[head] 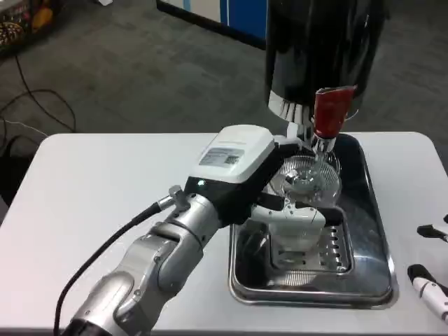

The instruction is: Grasp the cup under the faucet to collect the drink, then remove the cup.

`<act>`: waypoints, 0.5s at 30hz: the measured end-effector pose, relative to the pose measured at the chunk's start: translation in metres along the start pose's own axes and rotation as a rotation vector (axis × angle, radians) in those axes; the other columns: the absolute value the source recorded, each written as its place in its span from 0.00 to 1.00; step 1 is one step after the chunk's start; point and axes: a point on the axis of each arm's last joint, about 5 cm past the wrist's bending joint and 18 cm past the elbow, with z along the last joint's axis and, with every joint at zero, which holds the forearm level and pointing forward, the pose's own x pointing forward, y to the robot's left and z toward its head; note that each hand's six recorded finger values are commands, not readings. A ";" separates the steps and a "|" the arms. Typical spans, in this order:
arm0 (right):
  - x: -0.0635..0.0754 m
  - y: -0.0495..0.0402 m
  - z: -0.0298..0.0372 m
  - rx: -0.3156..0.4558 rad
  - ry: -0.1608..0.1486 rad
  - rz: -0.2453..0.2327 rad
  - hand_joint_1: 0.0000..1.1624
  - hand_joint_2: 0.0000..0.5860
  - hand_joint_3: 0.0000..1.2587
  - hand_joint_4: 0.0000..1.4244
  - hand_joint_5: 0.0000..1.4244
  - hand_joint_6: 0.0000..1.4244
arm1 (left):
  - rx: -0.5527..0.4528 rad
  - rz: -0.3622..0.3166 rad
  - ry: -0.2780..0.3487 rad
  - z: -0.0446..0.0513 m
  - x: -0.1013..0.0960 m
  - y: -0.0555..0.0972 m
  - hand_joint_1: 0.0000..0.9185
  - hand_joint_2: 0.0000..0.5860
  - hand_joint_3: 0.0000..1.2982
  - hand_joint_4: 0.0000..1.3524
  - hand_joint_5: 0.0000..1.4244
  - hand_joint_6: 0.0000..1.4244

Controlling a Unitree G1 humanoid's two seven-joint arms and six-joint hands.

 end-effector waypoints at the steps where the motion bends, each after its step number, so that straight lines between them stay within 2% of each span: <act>1: 0.000 0.0000 0.0000 0.004 -0.001 0.002 0.30 0.74 0.15 0.01 0.05 0.00 | 0.000 0.001 0.001 -0.0001 0.000 0.000 0.18 0.12 0.13 0.16 0.29 0.56; 15: 0.003 0.0002 0.0018 0.017 -0.006 0.016 0.30 0.74 0.17 0.02 0.05 0.00 | -0.014 0.017 -0.014 0.0008 -0.003 0.004 0.10 0.08 0.11 0.14 0.29 0.56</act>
